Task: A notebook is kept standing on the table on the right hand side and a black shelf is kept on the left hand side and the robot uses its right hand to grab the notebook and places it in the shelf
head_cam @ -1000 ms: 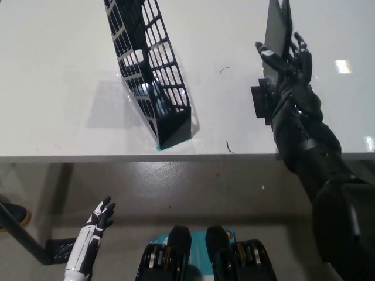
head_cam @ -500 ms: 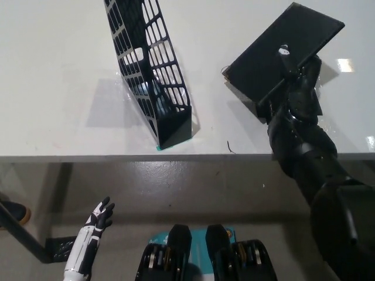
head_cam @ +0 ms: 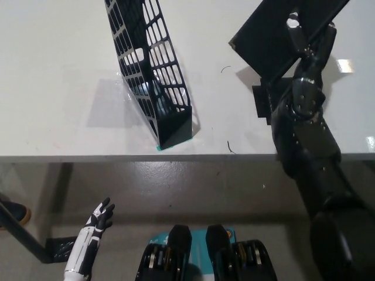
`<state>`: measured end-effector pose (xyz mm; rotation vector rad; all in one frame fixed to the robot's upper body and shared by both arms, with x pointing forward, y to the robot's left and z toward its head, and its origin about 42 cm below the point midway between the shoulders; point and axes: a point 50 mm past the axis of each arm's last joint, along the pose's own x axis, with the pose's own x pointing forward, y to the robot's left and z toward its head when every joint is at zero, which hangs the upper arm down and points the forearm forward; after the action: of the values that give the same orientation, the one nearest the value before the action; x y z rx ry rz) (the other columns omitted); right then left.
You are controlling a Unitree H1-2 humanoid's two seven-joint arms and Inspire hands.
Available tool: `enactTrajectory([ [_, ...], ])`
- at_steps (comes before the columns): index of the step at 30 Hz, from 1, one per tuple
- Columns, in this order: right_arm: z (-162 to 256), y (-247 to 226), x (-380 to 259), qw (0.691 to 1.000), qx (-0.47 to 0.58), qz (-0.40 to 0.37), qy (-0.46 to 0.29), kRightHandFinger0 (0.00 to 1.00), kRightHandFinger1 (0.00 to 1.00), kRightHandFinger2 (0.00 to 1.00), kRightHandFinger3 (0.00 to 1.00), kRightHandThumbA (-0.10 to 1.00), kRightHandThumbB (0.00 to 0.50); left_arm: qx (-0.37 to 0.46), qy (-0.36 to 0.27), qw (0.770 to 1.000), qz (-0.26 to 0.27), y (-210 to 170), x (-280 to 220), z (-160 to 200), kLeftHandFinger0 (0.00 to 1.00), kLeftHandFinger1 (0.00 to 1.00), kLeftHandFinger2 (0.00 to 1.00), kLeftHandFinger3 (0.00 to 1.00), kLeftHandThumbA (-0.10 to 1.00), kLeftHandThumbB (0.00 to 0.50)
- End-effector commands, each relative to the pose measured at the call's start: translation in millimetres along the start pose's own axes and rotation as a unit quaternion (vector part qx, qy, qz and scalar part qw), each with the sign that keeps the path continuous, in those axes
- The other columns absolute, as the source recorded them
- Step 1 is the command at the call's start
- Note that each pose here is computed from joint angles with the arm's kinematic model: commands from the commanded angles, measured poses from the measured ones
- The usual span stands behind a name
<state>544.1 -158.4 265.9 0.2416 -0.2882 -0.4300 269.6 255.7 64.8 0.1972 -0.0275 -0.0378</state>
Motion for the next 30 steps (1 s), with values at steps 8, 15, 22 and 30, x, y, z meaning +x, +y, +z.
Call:
enactTrajectory([
  [8, 169.1, 63.3, -71.4, 0.940, 0.052, 0.126, -0.313, 0.00, 0.01, 0.40, 0.60, -0.10, 0.081, 0.014, -0.025, 1.000, -0.003, 6.2, -1.1, 4.8, 1.00, 1.00, 1.00, 1.00, 1.00, 0.132],
  [15, 177.8, 83.5, -103.8, 0.926, 0.050, 0.166, -0.335, 0.00, 0.05, 0.53, 0.73, -0.10, 0.069, 0.013, -0.027, 1.000, -0.004, 6.1, -1.6, 4.2, 1.00, 1.00, 1.00, 1.00, 1.00, 0.106],
  [22, 195.1, 101.3, -127.9, 0.910, 0.043, 0.196, -0.361, 0.00, 0.14, 0.61, 0.78, -0.10, 0.083, 0.015, -0.021, 1.000, -0.004, 4.6, -6.1, 1.5, 1.00, 1.00, 1.00, 1.00, 1.00, 0.103],
  [30, 213.5, 127.9, -139.9, 0.897, 0.026, 0.215, -0.386, 0.00, 0.16, 0.61, 0.78, -0.10, 0.081, 0.015, -0.022, 1.000, -0.003, 3.4, -6.9, 0.6, 1.00, 1.00, 1.00, 1.00, 1.00, 0.104],
])
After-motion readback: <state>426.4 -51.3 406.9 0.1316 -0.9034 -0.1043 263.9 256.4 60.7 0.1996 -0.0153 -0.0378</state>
